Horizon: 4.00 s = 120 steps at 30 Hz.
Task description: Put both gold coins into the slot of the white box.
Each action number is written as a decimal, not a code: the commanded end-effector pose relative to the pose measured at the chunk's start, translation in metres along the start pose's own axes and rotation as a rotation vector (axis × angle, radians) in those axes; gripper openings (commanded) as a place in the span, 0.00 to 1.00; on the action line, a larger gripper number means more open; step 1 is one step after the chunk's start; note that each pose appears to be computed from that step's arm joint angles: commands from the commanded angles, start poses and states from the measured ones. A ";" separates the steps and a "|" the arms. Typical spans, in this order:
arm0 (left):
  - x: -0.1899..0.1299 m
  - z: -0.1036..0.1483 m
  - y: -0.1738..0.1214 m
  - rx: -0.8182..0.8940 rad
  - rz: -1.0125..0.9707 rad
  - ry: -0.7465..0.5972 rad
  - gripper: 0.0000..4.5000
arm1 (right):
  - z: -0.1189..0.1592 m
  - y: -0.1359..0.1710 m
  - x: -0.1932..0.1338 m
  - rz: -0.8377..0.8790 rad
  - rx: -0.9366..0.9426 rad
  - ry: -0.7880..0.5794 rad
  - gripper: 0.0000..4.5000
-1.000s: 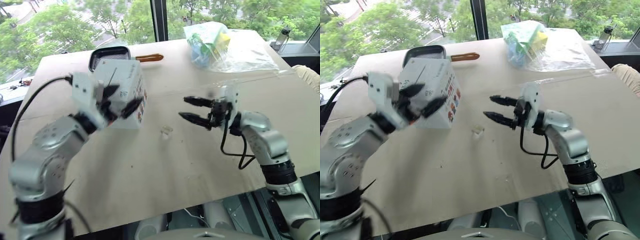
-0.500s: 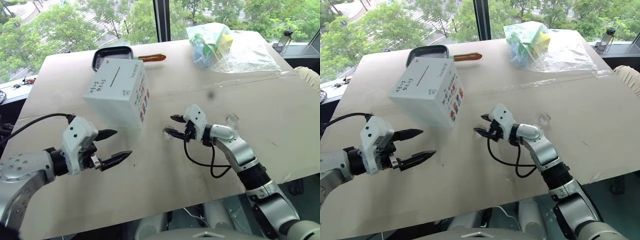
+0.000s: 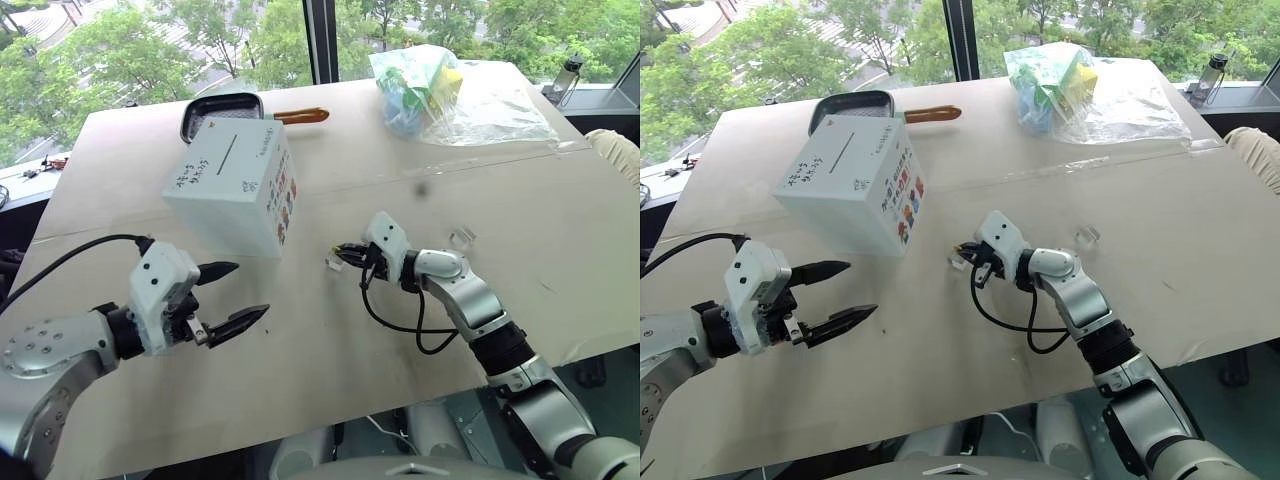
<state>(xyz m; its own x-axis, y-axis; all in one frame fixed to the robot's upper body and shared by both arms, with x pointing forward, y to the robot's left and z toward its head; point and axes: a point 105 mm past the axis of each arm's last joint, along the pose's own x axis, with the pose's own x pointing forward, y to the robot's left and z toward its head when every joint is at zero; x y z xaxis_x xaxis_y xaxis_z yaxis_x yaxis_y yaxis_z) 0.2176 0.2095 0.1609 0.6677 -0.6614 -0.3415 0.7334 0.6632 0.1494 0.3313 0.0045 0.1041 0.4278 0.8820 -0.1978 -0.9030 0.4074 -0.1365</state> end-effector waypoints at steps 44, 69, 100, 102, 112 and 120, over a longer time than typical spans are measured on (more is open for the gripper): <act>0.046 0.076 -0.048 -0.623 -0.381 -0.722 0.02 | 0.134 0.064 -0.050 0.586 0.470 -0.563 0.00; 0.028 0.115 0.126 -0.020 0.787 -0.363 0.00 | 0.137 -0.022 -0.051 0.139 -0.098 -0.445 0.82; 0.071 0.075 0.111 -0.150 0.687 -0.157 0.00 | 0.137 -0.027 -0.048 0.094 -0.090 -0.470 0.82; 0.073 0.074 0.110 -0.165 0.678 -0.154 0.00 | 0.138 -0.027 -0.048 0.091 -0.091 -0.475 0.82; 0.084 0.054 0.104 -0.161 0.674 -0.005 0.00 | 0.138 -0.029 -0.049 0.078 -0.099 -0.477 0.82; 0.091 0.054 0.099 -0.232 0.667 0.007 0.00 | 0.138 -0.029 -0.050 0.077 -0.103 -0.478 0.82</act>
<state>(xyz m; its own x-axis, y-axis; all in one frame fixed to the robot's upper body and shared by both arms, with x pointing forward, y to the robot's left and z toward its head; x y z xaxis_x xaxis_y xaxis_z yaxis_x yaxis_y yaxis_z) 0.3576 0.2003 0.2368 0.9944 -0.0759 -0.0731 0.0856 0.9862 0.1414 0.3360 -0.0163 0.2367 0.2891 0.9348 0.2065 -0.9255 0.3280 -0.1893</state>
